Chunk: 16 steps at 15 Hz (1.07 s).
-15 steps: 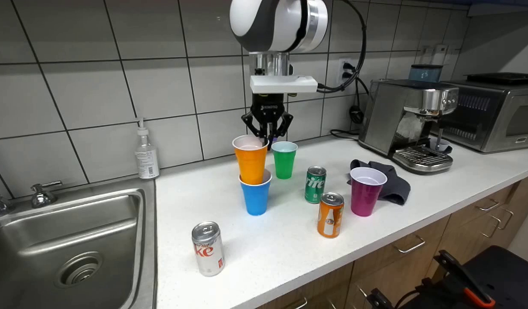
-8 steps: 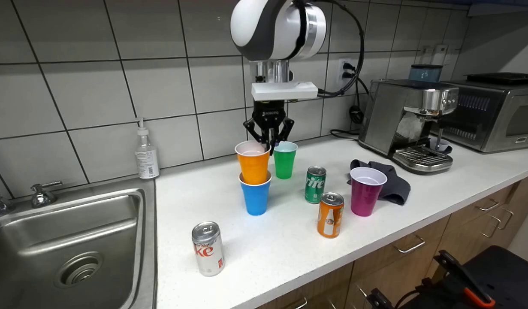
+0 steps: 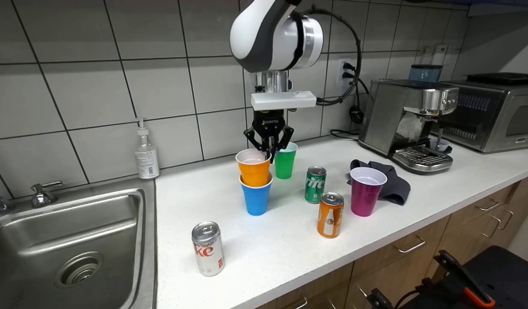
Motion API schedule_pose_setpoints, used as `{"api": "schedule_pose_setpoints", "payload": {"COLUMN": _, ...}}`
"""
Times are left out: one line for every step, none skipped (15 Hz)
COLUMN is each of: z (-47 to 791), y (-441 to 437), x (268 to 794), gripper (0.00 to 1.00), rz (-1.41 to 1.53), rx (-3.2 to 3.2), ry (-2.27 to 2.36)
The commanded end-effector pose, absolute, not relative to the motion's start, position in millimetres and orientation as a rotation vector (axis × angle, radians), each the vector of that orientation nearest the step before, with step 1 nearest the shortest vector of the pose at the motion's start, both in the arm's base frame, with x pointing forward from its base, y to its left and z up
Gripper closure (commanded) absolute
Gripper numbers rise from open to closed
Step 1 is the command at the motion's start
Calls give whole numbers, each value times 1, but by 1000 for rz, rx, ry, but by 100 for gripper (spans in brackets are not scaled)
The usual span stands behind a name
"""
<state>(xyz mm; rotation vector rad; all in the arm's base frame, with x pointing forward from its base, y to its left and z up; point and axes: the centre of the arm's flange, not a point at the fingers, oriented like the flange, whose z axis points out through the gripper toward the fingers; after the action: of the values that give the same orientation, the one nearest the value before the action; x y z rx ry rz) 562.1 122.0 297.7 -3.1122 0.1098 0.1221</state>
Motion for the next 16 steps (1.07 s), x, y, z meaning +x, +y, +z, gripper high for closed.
{"api": "schedule_pose_setpoints", "payload": {"z": 292, "y": 122, "x": 573, "gripper": 98, "rz": 105, "rx": -3128, "ry": 112}}
{"api": "schedule_pose_setpoints", "payload": {"z": 291, "y": 121, "x": 574, "gripper": 98, "rz": 106, "rx": -3129, "ry": 114}}
{"api": "schedule_pose_setpoints", "payload": {"z": 289, "y": 121, "x": 575, "gripper": 98, "rz": 103, "rx": -3129, "ry": 116}}
{"api": "schedule_pose_setpoints", "payload": {"z": 288, "y": 120, "x": 576, "gripper": 98, "rz": 101, "rx": -3130, "ry": 118}}
{"api": "schedule_pose_setpoints", "payload": {"z": 287, "y": 119, "x": 577, "gripper": 98, "rz": 99, "rx": -3130, "ry": 119}}
{"api": "schedule_pose_setpoints", "payload": {"z": 286, "y": 119, "x": 577, "gripper": 98, "rz": 98, "rx": -3131, "ry": 120}}
{"api": "schedule_pose_setpoints", "payload": {"z": 285, "y": 119, "x": 577, "gripper": 98, "rz": 94, "rx": -3132, "ry": 125}}
{"api": "schedule_pose_setpoints", "payload": {"z": 284, "y": 119, "x": 577, "gripper": 98, "rz": 94, "rx": -3133, "ry": 125}}
{"api": "schedule_pose_setpoints", "payload": {"z": 284, "y": 119, "x": 577, "gripper": 98, "rz": 93, "rx": -3133, "ry": 126}}
{"api": "schedule_pose_setpoints", "payload": {"z": 283, "y": 119, "x": 577, "gripper": 98, "rz": 94, "rx": -3131, "ry": 125}}
{"api": "schedule_pose_setpoints", "payload": {"z": 282, "y": 120, "x": 577, "gripper": 98, "rz": 98, "rx": -3129, "ry": 126}}
{"api": "schedule_pose_setpoints", "payload": {"z": 282, "y": 120, "x": 577, "gripper": 98, "rz": 96, "rx": -3130, "ry": 125}}
{"api": "schedule_pose_setpoints", "payload": {"z": 281, "y": 121, "x": 577, "gripper": 98, "rz": 96, "rx": -3131, "ry": 124}}
{"api": "schedule_pose_setpoints", "payload": {"z": 280, "y": 121, "x": 576, "gripper": 98, "rz": 95, "rx": -3133, "ry": 121}}
{"api": "schedule_pose_setpoints", "payload": {"z": 279, "y": 122, "x": 575, "gripper": 98, "rz": 93, "rx": -3133, "ry": 118}}
{"api": "schedule_pose_setpoints", "payload": {"z": 279, "y": 123, "x": 575, "gripper": 98, "rz": 90, "rx": -3133, "ry": 113}}
